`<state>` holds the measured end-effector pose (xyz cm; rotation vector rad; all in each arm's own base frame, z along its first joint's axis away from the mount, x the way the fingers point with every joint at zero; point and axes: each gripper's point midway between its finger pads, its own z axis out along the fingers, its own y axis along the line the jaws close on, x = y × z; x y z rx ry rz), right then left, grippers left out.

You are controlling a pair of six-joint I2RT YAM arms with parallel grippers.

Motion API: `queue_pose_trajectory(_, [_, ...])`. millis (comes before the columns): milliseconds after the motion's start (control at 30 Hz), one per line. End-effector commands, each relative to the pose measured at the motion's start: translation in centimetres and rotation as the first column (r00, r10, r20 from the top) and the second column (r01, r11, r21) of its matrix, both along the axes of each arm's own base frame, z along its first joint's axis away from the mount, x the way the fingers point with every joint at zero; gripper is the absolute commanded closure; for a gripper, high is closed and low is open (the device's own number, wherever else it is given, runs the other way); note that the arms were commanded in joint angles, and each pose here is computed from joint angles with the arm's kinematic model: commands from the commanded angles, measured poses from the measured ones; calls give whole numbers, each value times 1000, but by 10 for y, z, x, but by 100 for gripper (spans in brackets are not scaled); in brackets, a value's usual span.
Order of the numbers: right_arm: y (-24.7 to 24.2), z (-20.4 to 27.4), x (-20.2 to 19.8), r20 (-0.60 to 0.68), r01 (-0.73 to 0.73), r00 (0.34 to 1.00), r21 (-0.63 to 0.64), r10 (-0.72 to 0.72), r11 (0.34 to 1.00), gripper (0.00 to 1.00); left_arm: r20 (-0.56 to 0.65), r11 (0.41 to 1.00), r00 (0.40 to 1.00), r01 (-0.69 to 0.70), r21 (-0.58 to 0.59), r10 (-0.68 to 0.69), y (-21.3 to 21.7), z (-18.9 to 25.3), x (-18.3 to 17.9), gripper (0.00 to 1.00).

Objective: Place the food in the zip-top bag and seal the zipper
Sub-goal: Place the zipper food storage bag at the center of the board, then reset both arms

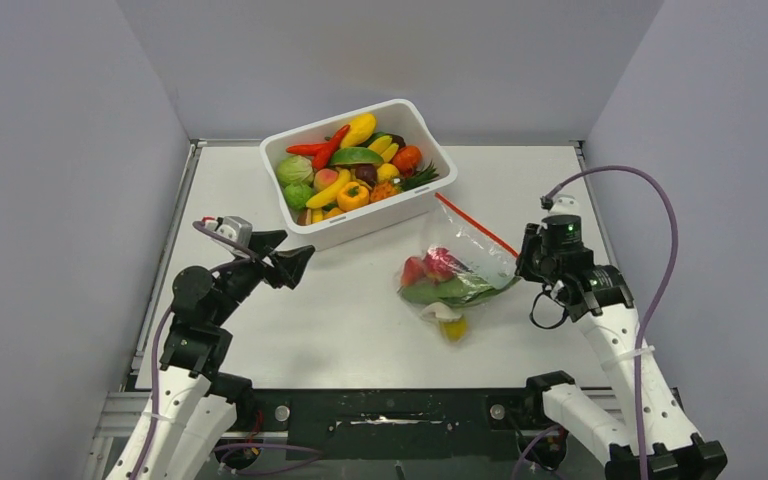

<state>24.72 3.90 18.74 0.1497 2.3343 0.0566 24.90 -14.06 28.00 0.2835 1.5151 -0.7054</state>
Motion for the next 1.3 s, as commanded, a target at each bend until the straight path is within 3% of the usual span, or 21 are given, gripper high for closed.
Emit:
queue_pose_trajectory(0, [-18,34,5,144,109,983,40,-113,993,69,39,995,998,-47,-85,50,6,37,4,29])
queue_pose_trajectory(67, [-18,47,5,188,104,976,51,-112,993,60,27,994,998,-63,-91,65,8,38,7,28])
queue_pose_trajectory(167, [-18,69,7,272,94,956,63,-108,994,39,25,993,997,-66,-96,69,8,36,7,28])
queue_pose_trajectory(267, [-11,84,11,322,43,945,74,-64,996,22,0,974,989,-146,-175,148,20,38,12,28])
queue_pose_trajectory(333, [-4,91,15,343,0,939,80,-27,997,0,-14,960,982,-186,-210,187,26,39,13,27])
queue_pose_trajectory(567, [13,120,19,450,-109,892,106,50,988,2,-16,960,980,-197,-201,198,28,44,14,27])
queue_pose_trajectory(667, [14,135,19,511,-96,860,169,-4,981,2,28,977,990,-133,-164,139,18,51,13,27])
queue_pose_trajectory(833, [16,149,12,577,-110,816,222,-39,969,2,0,969,992,-127,-212,130,14,64,20,27])
queue_pose_trajectory(1267, [21,138,11,550,-118,834,262,-48,958,2,-1,978,998,-62,-199,63,0,69,30,26])
